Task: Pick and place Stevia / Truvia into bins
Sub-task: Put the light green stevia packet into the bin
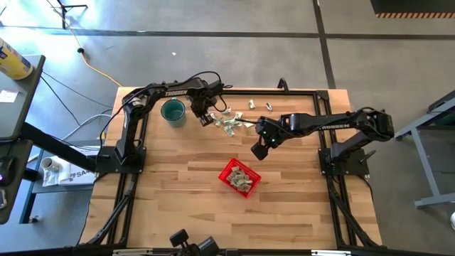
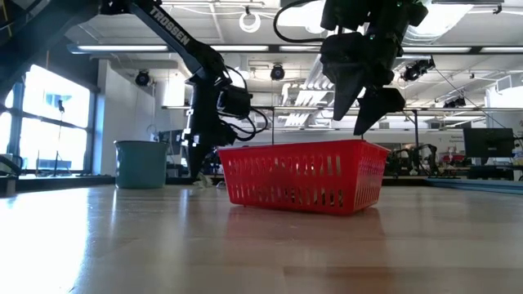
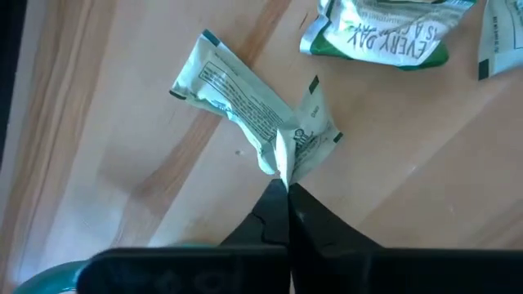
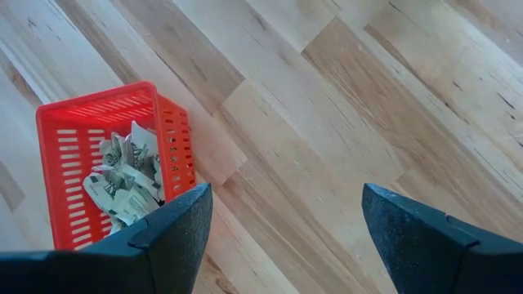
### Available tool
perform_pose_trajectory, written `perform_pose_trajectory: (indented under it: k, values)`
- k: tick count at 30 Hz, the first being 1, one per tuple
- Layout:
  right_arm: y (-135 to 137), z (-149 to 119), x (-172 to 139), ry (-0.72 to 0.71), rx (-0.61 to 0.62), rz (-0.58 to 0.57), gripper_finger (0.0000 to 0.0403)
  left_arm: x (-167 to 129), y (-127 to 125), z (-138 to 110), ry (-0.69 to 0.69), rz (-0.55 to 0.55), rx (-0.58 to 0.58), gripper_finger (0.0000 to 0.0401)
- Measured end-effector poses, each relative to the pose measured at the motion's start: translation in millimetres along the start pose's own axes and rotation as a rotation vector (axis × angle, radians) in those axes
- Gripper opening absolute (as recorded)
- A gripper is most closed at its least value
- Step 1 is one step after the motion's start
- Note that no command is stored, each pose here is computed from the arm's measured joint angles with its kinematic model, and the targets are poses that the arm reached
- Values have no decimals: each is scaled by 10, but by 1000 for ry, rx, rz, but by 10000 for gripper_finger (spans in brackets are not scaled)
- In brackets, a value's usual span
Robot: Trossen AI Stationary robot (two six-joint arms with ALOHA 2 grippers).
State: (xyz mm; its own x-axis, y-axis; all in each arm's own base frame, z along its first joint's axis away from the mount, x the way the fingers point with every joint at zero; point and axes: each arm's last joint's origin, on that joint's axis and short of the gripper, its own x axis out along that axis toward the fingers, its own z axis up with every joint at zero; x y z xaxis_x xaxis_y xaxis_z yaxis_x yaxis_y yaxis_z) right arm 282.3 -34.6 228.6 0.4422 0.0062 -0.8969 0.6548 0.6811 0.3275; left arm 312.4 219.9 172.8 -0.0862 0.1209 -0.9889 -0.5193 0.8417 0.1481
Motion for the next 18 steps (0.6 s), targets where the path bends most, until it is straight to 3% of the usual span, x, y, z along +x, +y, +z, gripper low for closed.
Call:
perform_pose_trajectory:
  k: [5,10,14,18]
  values:
    - [0,0,0,0,-9,0,304,-8,-35,-31,31,3,7,23]
    - [31,-19,-38,-34,-28,-12,304,-131,-232,-98,56,2,63,35]
    - [56,-59,-195,-108,-17,-27,304,-432,-491,-168,-44,-41,110,23]
    - [20,-148,-356,-129,32,-75,304,-830,-833,-287,-204,-208,178,23]
